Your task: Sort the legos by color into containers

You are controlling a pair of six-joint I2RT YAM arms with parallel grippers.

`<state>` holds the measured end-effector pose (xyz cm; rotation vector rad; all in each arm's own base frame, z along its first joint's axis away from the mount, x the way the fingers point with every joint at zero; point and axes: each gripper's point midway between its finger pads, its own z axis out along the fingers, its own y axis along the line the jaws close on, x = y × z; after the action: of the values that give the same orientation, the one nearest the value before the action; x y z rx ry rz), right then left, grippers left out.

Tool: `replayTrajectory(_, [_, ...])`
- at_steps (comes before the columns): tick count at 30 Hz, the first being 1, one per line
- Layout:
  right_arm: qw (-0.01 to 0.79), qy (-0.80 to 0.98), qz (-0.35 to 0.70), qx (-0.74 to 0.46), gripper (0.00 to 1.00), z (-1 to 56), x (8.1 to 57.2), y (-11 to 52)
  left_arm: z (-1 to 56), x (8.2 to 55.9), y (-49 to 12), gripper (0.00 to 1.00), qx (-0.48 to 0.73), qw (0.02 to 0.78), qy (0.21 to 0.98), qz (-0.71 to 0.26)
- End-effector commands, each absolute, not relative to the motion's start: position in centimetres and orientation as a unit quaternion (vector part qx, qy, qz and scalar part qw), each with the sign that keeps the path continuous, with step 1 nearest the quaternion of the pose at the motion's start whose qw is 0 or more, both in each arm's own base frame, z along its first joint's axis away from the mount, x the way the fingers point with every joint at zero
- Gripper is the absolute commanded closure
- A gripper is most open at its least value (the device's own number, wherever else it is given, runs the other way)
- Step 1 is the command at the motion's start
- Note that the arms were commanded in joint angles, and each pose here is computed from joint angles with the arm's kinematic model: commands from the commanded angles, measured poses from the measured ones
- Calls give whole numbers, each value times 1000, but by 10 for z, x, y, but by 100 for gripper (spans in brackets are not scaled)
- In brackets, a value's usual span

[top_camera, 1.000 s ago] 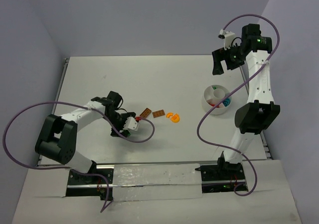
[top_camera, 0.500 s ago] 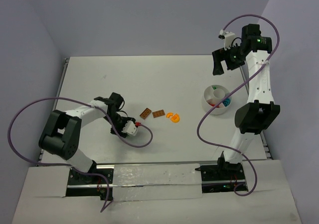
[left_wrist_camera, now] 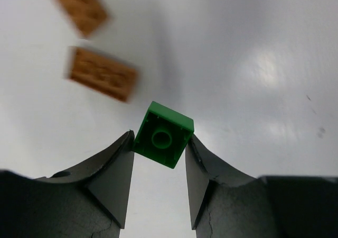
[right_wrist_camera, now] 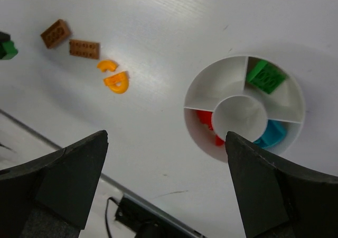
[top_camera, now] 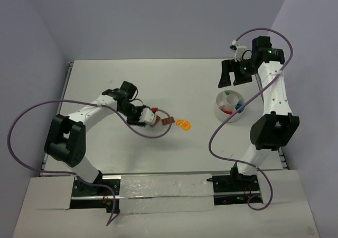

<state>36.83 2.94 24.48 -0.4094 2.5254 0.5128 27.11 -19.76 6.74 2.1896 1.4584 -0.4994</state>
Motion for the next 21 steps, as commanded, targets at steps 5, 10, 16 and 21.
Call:
replayTrajectory(5, [313, 877, 335, -142, 0, 300, 357, 86, 221, 363, -311, 100, 532, 451, 679, -229])
replayTrajectory(10, [285, 858, 397, -159, 0, 304, 340, 118, 280, 362, -358, 100, 458, 510, 685, -248])
replayTrajectory(16, [265, 845, 430, -176, 0, 306, 325, 140, 296, 335, -385, 100, 453, 543, 662, -248])
replayTrajectory(21, [243, 832, 456, -200, 1, 306, 312, 163, 303, 320, -404, 100, 458, 552, 649, -252])
